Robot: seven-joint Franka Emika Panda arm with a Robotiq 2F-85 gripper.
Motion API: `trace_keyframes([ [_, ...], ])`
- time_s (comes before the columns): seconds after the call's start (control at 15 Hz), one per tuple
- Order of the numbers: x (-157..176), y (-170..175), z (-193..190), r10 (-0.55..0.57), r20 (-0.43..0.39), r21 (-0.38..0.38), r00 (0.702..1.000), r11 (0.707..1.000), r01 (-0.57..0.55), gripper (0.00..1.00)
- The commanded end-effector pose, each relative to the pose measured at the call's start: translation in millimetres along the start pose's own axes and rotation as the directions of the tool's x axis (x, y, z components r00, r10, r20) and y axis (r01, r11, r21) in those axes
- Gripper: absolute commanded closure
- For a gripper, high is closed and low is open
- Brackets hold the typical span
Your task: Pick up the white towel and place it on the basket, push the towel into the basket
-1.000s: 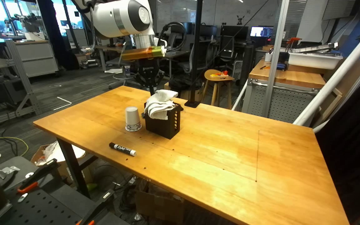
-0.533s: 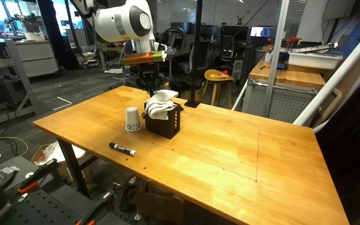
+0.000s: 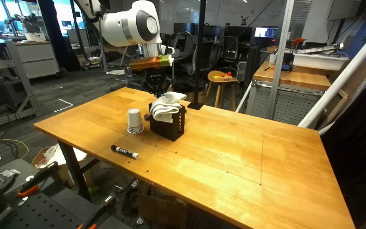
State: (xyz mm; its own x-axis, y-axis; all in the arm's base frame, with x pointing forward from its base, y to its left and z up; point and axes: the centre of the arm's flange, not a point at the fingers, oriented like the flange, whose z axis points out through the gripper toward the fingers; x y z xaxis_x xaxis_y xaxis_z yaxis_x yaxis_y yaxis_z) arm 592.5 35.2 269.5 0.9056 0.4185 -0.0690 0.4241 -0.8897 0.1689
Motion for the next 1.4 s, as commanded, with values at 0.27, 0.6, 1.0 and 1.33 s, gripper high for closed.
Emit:
trace_keyframes([
  [0.27,-3.6,30.6,-3.6,0.085,-0.072,0.013,0.994,0.996,-0.085,0.94],
  [0.6,-2.7,23.8,17.1,0.097,-0.047,0.051,0.994,0.994,-0.094,0.94],
  [1.0,-1.0,16.2,39.5,0.118,-0.035,0.089,0.992,0.989,-0.115,0.94],
  [1.33,-10.0,14.4,32.1,0.125,-0.037,0.09,0.991,0.989,-0.121,0.94],
])
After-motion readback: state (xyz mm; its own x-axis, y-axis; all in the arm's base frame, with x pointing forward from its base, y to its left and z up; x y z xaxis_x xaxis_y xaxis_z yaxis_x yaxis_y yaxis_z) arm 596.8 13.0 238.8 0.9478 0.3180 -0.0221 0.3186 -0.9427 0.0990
